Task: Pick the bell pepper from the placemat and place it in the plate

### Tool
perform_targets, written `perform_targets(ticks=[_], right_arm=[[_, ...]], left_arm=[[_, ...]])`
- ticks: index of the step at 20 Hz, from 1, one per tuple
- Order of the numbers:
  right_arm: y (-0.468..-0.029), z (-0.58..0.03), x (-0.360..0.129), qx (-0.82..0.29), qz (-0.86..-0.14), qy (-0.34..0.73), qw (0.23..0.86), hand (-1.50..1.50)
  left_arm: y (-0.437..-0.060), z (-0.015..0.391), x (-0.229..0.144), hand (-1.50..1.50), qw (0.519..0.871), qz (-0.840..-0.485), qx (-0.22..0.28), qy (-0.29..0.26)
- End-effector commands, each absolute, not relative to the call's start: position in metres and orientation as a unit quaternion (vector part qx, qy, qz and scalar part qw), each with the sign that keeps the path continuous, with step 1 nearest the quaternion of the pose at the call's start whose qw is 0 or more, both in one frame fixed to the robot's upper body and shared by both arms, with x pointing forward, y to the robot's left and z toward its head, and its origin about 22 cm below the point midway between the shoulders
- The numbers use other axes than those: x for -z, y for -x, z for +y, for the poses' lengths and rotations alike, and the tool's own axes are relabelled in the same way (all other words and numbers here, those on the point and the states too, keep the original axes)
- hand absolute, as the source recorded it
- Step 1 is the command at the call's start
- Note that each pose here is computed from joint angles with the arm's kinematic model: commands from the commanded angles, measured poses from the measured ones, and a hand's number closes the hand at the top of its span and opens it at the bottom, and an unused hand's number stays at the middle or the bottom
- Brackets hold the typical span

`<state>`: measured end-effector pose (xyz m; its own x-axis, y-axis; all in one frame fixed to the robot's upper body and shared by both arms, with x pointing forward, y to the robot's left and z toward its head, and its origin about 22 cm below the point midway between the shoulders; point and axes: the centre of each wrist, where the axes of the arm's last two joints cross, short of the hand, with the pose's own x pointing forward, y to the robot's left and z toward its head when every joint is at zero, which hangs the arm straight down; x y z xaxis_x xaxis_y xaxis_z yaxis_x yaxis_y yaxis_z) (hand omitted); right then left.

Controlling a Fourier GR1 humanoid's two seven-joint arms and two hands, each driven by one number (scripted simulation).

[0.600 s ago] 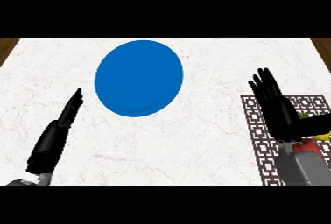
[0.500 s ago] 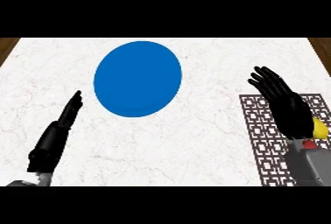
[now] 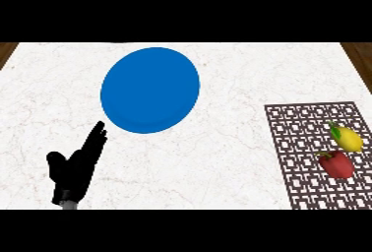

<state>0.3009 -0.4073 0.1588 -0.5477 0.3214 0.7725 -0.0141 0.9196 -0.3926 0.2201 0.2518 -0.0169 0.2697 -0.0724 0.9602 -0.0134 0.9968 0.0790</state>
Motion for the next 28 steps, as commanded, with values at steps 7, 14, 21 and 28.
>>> perform_targets(ticks=[7,14,21,28], right_arm=[[-0.270,-0.514,-0.154,-0.233,-0.880,0.087,0.404,-1.50],[-0.252,-0.514,-0.204,-0.462,-0.745,0.154,0.456,-1.50],[-0.246,-0.474,-0.178,-0.545,-0.687,0.191,0.441,-1.50],[-0.233,-0.445,-0.145,-0.558,-0.660,0.224,0.451,-1.50]], left_arm=[[-0.241,0.244,0.035,0.00,0.828,-0.560,0.005,0.001],[-0.230,0.249,0.023,0.00,0.827,-0.562,0.003,-0.005],[-0.228,0.255,0.039,0.00,0.831,-0.557,-0.003,-0.011],[-0.226,0.227,0.042,0.00,0.829,-0.560,-0.005,-0.002]])
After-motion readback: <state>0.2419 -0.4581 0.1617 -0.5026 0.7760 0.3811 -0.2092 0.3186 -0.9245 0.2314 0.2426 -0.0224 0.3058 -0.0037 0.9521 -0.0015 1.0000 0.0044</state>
